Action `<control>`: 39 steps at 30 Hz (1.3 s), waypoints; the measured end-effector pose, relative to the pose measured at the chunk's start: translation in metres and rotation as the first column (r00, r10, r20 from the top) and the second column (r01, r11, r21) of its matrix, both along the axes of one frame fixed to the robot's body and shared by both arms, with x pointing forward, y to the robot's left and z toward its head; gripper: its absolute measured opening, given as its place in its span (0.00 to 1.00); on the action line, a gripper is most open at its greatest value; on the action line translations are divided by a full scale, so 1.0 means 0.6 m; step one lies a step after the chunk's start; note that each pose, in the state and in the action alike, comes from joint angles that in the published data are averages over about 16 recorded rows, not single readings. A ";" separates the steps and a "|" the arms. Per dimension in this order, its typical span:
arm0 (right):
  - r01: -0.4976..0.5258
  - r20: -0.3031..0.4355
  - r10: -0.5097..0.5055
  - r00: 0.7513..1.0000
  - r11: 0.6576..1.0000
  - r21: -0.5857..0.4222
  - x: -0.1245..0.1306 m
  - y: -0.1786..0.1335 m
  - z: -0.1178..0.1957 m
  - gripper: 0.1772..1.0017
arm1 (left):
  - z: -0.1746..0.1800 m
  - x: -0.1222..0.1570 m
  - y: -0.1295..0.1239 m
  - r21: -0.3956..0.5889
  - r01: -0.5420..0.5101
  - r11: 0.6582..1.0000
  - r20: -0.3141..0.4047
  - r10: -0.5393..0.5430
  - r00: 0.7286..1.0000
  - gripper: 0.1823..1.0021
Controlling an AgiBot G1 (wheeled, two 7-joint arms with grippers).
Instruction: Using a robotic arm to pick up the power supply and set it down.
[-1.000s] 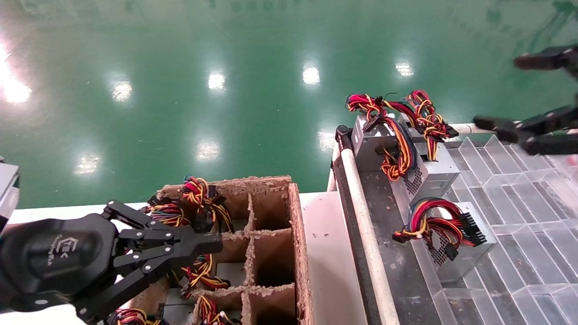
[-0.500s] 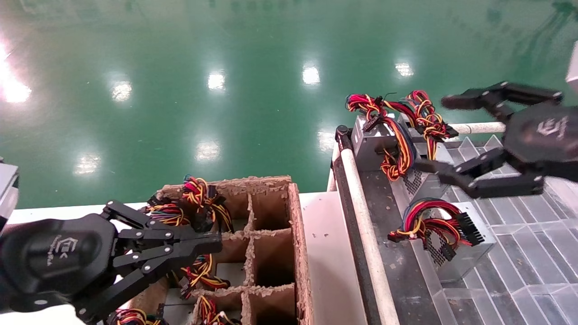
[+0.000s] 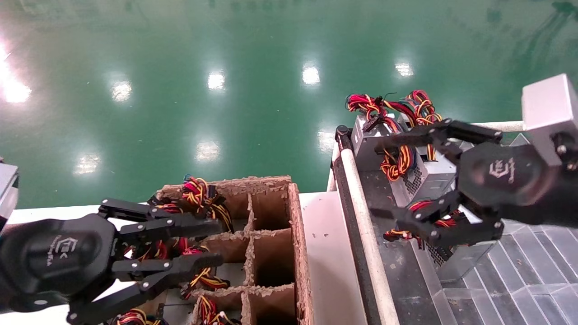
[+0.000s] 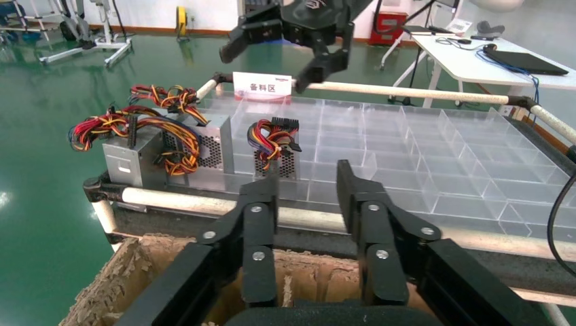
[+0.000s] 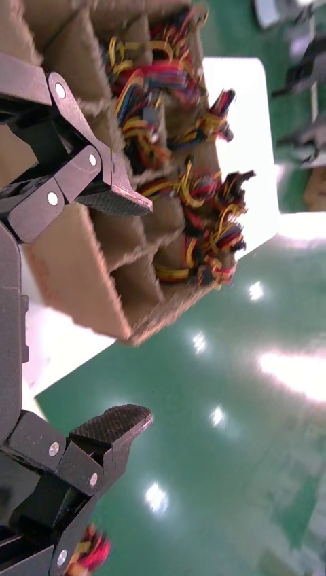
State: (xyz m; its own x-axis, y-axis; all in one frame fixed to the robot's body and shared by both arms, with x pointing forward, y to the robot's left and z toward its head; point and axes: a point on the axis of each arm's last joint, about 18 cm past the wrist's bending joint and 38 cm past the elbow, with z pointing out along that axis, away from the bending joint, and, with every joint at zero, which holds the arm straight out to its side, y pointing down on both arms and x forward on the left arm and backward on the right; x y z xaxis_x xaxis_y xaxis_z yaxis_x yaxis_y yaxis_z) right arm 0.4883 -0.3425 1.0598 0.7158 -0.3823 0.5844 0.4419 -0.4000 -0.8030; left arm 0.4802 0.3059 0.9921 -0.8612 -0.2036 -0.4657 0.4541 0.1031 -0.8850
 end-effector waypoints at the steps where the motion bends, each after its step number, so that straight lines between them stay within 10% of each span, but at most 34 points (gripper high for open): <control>1: -0.013 -0.004 0.013 1.000 1.000 0.003 0.000 0.003 -0.004 1.00 | 0.000 0.000 0.000 0.000 0.000 1.000 0.000 0.000 1.000 0.15; 23: -0.286 -0.055 0.293 0.954 0.951 0.117 -0.014 0.060 -0.091 1.00 | 0.000 0.000 0.000 0.000 0.000 1.000 0.000 0.000 1.000 0.73; 39: -0.356 -0.052 0.369 0.928 0.919 0.172 -0.024 0.069 -0.119 1.00 | 0.000 0.000 0.000 0.000 0.000 1.000 0.000 0.000 1.000 0.97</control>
